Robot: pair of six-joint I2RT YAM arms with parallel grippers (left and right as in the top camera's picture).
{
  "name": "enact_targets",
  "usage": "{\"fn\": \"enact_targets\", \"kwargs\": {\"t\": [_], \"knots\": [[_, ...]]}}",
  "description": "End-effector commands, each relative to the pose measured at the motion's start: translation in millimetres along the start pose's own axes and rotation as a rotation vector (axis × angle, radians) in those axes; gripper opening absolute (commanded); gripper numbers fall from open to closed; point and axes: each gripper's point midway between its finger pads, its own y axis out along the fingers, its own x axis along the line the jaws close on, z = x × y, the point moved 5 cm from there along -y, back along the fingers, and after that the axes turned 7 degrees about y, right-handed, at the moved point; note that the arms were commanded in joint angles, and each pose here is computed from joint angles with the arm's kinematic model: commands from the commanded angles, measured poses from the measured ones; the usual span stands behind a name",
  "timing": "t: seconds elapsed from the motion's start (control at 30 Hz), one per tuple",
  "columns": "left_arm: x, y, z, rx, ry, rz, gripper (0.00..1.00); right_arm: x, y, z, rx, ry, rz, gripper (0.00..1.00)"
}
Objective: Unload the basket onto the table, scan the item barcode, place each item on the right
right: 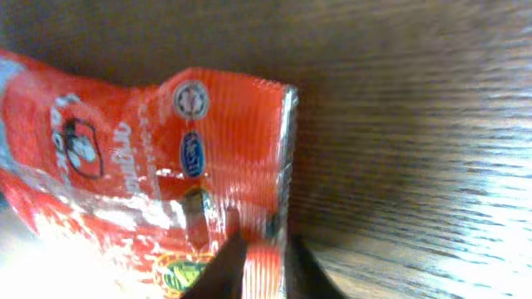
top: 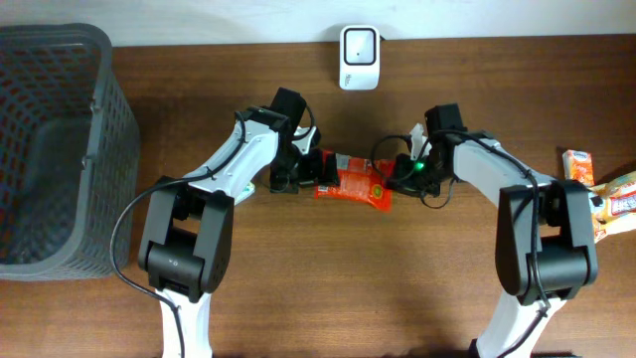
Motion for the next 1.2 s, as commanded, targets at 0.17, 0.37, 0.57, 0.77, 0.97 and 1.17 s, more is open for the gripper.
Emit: {"fn": "enact_targets", "kwargs": {"t": [0.17, 0.37, 0.57, 0.77, 0.97, 1.17], "knots": [[0.7, -11.1, 0.2, -0.027, 0.033, -0.046, 0.99, 10.2, -8.0, -1.2, 0.036, 0.006, -0.016, 0.04], [-4.2, -11.0, -0.8, -0.030, 0.092, -0.008, 0.99, 18.6, -19.6, -5.5, 0.029, -0.041, -0.022, 0.77], [-3.6, -5.6, -8.0, -0.055, 0.115, -0.001, 0.92, -0.1, -26.6, -10.3, 0.029, 0.011, -0.019, 0.99], [4.3, 11.0, -8.3, -0.027, 0.065, -0.004, 0.84, -2.8, -6.8, 0.1, 0.123, -0.002, -0.325, 0.99], [6.3, 29.3, -4.3, 0.013, -0.005, -0.013, 0.79, 4.7, 21.4, 9.6, 0.187, 0.052, -0.341, 0.88], [2.2, 32.8, -4.0, 0.013, -0.006, -0.013, 0.79, 15.8, 36.1, 12.9, 0.173, 0.072, -0.255, 0.39]]}}
